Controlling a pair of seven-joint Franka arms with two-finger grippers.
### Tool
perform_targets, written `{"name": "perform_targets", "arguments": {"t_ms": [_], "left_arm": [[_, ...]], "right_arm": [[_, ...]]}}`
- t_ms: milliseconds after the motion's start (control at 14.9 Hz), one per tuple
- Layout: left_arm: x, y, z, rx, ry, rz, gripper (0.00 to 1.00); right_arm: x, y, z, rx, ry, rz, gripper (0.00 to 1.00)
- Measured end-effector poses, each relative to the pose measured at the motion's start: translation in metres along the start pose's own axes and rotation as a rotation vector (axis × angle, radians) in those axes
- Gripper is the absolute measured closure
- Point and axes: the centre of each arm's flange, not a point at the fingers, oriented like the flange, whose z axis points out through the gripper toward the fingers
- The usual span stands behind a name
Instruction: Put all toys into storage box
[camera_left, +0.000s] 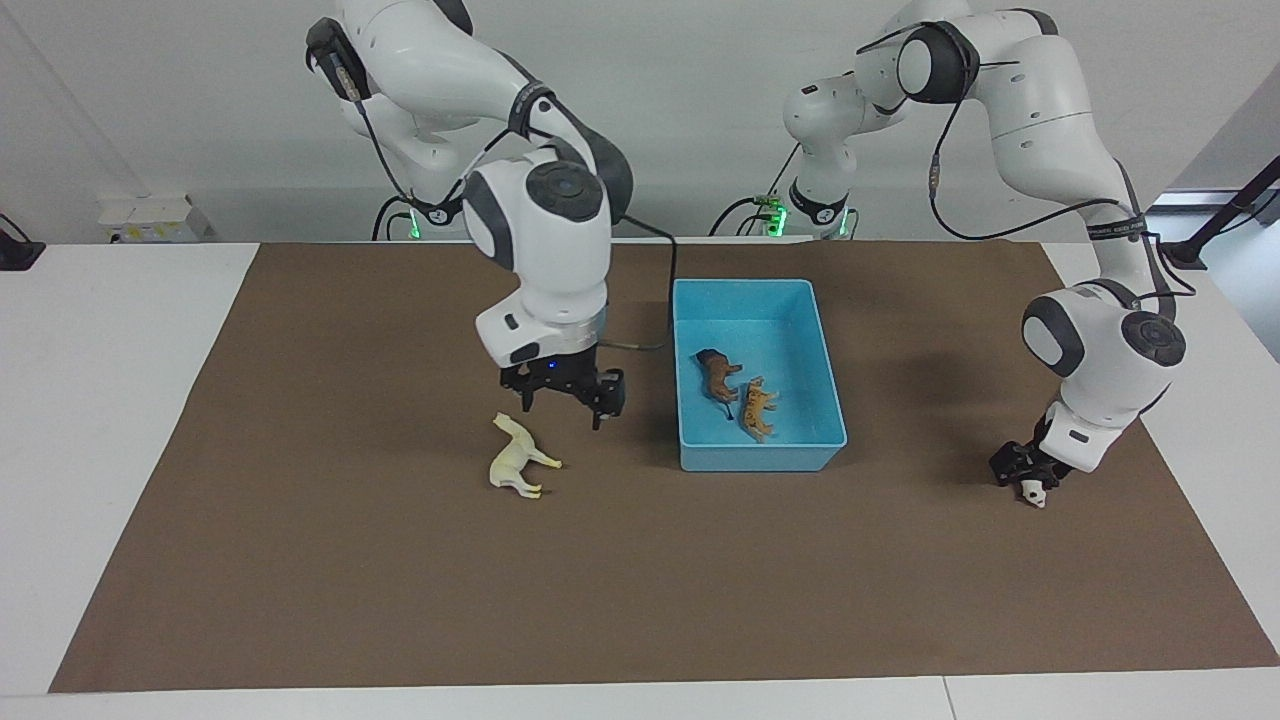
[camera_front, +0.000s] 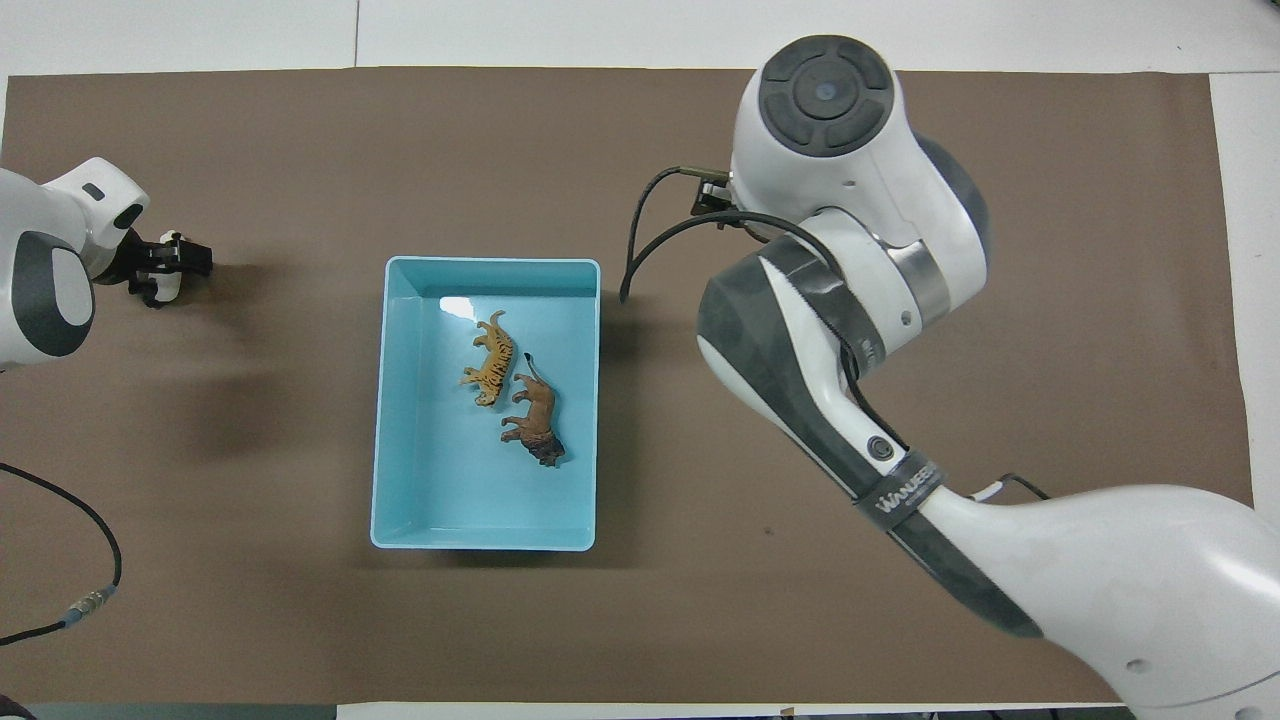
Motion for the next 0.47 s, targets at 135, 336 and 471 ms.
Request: {"name": "perform_targets", "arguments": {"t_ms": [135, 336, 471], "left_arm": [[-0.001, 0.003, -0.004, -0.002, 0.001, 0.003, 0.31], [-0.002, 0.003, -0.006, -0.003, -0.004, 0.004, 0.50], [-0.001, 0.005, -0.010, -0.008, -0.035, 0.003, 0.50]], "right_arm": [[0.004, 0.023, 0.034, 0.006, 0.005, 0.003, 0.00], [-0.006, 0.046, 0.081, 0.017, 0.006, 0.007, 0.00], [-0.010, 0.053, 0.098, 0.022, 0.002, 0.007, 0.00]]}}
